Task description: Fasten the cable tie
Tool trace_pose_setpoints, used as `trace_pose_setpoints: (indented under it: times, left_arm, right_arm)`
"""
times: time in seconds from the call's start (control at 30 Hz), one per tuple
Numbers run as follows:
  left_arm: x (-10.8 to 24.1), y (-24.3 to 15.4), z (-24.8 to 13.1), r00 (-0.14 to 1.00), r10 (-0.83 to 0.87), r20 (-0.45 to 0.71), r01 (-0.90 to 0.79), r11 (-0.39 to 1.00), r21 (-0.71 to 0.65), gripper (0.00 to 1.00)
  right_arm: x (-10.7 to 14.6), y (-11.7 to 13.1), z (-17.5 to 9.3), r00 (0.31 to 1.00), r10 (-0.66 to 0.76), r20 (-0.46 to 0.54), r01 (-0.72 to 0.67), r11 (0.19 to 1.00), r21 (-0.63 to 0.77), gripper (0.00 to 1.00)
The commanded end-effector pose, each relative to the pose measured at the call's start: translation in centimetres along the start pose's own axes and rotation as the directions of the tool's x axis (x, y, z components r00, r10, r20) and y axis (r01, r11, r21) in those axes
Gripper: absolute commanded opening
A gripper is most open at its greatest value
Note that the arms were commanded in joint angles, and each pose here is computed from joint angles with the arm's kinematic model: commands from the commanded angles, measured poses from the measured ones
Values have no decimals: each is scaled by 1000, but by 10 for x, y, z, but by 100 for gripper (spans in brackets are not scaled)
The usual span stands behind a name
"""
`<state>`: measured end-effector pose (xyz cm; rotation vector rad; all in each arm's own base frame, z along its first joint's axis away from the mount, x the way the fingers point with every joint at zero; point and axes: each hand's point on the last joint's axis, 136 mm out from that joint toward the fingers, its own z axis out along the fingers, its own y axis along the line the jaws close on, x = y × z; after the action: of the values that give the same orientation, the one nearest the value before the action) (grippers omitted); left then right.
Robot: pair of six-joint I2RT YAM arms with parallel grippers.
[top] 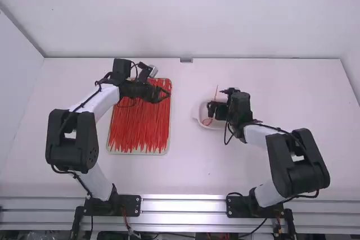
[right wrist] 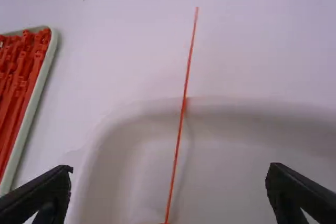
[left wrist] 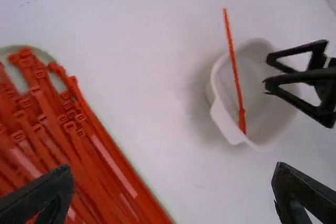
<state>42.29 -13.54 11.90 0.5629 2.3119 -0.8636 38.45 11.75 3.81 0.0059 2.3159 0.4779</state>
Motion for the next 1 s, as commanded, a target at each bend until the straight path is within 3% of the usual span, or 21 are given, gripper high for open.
trace_pose_setpoints:
  times: [0.0, 0.4, 0.97]
  left_arm:
    - [3, 8, -4, 1000, -24, -12, 23, 997, -71, 99]
    - [-5, 8, -53, 999, -46, -3, 44, 956, -289, 99]
    - [-10, -29, -92, 1000, -19, 20, 24, 956, -291, 99]
  right_arm:
    - [-9, -3, -9, 1000, -16, 25, 16, 1000, 13, 99]
    - [-29, 10, -57, 996, -68, 61, 67, 998, 14, 99]
    - [-42, 44, -108, 978, -146, 147, 141, 989, 44, 99]
